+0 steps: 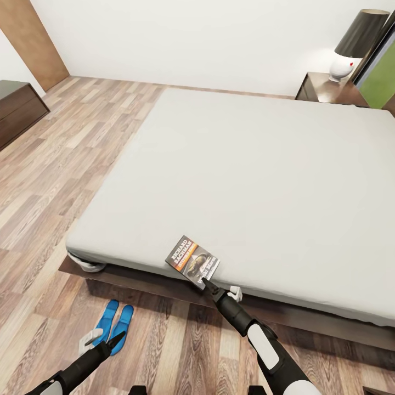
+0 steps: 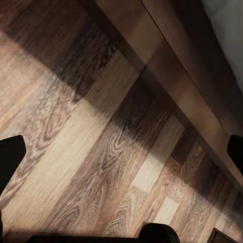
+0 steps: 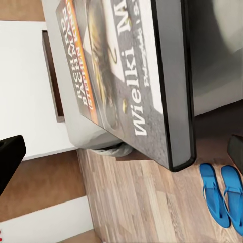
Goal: In the bedroom, move the book from the bed onto either nightstand, and place the two sandals side by side next to the bed.
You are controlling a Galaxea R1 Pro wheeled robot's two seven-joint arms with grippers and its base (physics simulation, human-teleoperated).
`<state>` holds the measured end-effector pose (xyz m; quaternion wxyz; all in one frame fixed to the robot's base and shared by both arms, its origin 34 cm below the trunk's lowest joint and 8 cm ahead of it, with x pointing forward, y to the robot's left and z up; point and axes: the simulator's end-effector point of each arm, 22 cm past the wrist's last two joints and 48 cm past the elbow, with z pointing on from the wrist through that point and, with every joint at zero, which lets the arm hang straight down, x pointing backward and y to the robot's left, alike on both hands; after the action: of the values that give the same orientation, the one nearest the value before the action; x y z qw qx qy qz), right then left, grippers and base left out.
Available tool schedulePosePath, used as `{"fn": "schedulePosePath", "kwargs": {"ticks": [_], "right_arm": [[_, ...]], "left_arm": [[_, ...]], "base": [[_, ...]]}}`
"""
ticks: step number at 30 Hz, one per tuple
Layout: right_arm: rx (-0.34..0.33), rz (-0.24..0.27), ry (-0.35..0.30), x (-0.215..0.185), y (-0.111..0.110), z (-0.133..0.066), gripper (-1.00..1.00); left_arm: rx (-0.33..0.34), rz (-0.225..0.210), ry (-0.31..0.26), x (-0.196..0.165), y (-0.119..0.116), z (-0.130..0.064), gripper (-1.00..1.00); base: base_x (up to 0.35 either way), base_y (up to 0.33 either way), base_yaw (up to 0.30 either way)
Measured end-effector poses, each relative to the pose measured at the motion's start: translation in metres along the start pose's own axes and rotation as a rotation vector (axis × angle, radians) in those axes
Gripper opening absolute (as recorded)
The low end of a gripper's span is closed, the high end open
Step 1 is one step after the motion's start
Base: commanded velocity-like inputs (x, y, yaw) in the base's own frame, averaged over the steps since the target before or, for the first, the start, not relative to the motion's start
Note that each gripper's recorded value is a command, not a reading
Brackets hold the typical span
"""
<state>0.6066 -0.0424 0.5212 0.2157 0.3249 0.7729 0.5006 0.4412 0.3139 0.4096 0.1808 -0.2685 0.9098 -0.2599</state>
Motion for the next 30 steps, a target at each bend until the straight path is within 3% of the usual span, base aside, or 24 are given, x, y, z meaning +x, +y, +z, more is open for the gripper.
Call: {"fn": "schedulePosePath", "kwargs": {"ticks": [30], "right_arm": [[0.000,0.000,0.000,0.0001,0.0000,-0.0001,1.00]], "left_arm": [[0.001,0.000,0.001,0.0009,-0.0008,0.0005,1.00]], "base": [[0.042,0.016,0.000]]}}
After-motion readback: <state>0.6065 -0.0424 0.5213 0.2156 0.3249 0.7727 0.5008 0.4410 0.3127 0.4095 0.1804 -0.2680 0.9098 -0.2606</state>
